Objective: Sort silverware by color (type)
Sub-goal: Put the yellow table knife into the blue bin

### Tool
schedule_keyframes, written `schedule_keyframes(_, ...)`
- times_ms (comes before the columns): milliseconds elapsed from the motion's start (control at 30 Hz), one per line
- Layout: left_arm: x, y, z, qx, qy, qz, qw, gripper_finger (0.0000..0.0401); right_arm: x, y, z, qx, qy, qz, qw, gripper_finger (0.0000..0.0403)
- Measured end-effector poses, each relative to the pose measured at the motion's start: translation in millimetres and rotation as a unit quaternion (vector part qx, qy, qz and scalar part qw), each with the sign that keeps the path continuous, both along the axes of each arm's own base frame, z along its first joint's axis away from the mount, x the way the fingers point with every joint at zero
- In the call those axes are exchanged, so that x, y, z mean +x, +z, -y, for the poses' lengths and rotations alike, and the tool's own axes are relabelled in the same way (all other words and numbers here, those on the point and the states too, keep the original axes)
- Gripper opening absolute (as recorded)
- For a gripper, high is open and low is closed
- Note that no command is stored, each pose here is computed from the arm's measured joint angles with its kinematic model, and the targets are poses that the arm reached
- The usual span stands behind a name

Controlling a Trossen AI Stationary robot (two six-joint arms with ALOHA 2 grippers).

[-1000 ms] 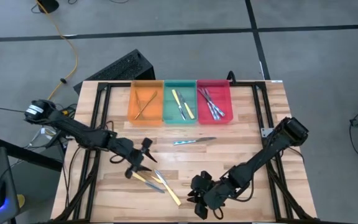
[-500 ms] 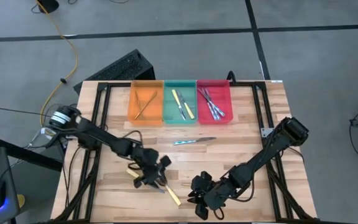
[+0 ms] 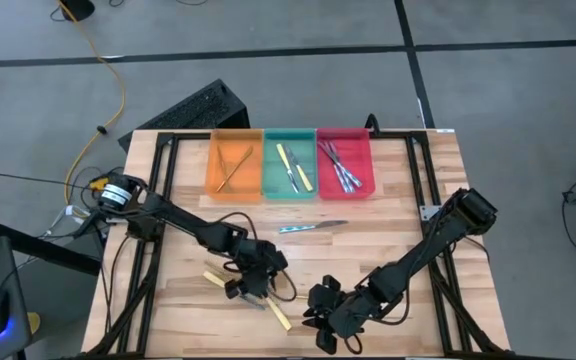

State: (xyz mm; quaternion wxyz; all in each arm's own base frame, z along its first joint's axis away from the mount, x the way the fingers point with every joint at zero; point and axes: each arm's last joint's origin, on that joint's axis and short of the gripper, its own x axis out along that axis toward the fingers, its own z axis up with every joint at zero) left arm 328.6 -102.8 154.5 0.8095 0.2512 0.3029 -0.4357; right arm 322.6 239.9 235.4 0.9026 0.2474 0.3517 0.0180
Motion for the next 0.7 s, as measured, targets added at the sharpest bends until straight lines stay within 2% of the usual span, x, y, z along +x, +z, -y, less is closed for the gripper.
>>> schedule_keyframes(333, 4.6, -25.5, 1.8, -0.052, 0.007, -0.067, 0.996, 0.0190, 0.1, -0.1, 0.5, -0.022, 0.011, 0.006, 1.000, 0.0118)
schedule_keyframes(700, 2.5, -26.0, -5.0, -0.048, 0.011, -0.084, 0.995, 0.0190, 0.7, -0.1, 1.3, -0.045, 0.027, 0.012, 0.999, 0.0118)
